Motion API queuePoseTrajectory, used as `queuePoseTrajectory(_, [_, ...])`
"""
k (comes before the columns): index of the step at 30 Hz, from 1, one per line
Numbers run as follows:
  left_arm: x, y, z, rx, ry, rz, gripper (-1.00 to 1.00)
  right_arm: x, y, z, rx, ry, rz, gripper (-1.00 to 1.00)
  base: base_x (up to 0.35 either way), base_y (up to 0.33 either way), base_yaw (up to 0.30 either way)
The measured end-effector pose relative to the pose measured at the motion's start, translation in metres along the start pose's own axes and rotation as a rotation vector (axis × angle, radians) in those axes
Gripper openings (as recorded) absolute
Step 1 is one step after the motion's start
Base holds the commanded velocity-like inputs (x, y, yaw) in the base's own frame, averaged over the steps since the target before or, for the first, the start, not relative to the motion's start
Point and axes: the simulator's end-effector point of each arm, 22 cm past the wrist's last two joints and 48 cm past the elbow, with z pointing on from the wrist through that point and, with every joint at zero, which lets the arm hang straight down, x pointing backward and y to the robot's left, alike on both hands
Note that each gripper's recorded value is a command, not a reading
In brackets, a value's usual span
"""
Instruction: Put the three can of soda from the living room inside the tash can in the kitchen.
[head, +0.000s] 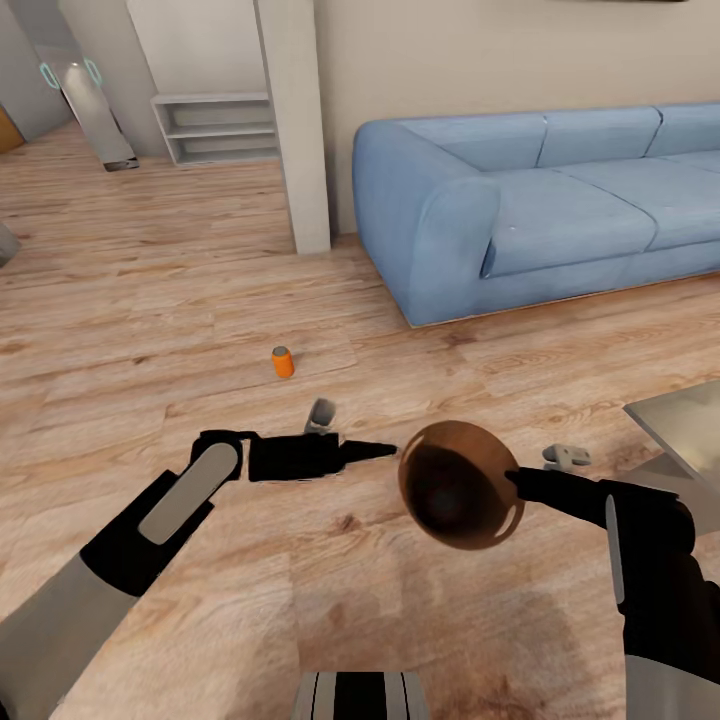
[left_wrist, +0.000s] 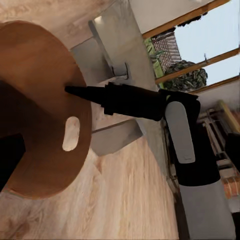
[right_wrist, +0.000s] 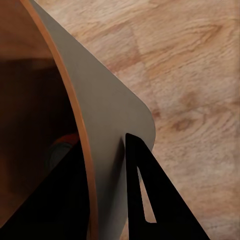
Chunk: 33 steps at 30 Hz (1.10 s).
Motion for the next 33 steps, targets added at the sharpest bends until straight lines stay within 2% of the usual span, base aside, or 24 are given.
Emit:
queuePoseTrajectory(2, [-0.013,0.010,-0.027,-0.006,-0.053,0.027,1.00,0.000,0.001,0.000,-0.001,0.000,0.000,-1.00,0.000,0.000,0.000])
queuePoseTrajectory(5, [-0.020,0.019,-0.044,-0.025,-0.082,0.047,1.00,0.000,0.002,0.000,-0.006,-0.001,0.004,-1.00,0.000,0.000,0.000])
queuePoseTrajectory(7, [-0.022,0.022,-0.048,-0.032,-0.088,0.053,1.00,0.000,0.001,0.000,-0.005,-0.002,0.006,-1.00,0.000,0.000,0.000])
queuePoseTrajectory(10, [-0.020,0.026,-0.048,-0.048,-0.089,0.071,1.00,0.000,-0.001,-0.001,0.002,-0.002,0.006,-1.00,0.000,0.000,0.000])
queuePoseTrajectory(15, [-0.008,0.037,-0.037,-0.088,-0.083,0.146,1.00,0.000,0.001,0.000,-0.007,-0.004,0.011,-1.00,0.000,0.000,0.000])
queuePoseTrajectory(20, [-0.002,0.037,-0.028,-0.089,-0.099,0.193,1.00,0.000,0.001,0.000,-0.004,-0.004,0.010,-1.00,0.000,0.000,0.000])
queuePoseTrajectory(33, [0.001,0.034,-0.022,-0.074,-0.107,0.196,1.00,0.000,0.001,0.000,-0.005,-0.002,0.015,-1.00,0.000,0.000,0.000])
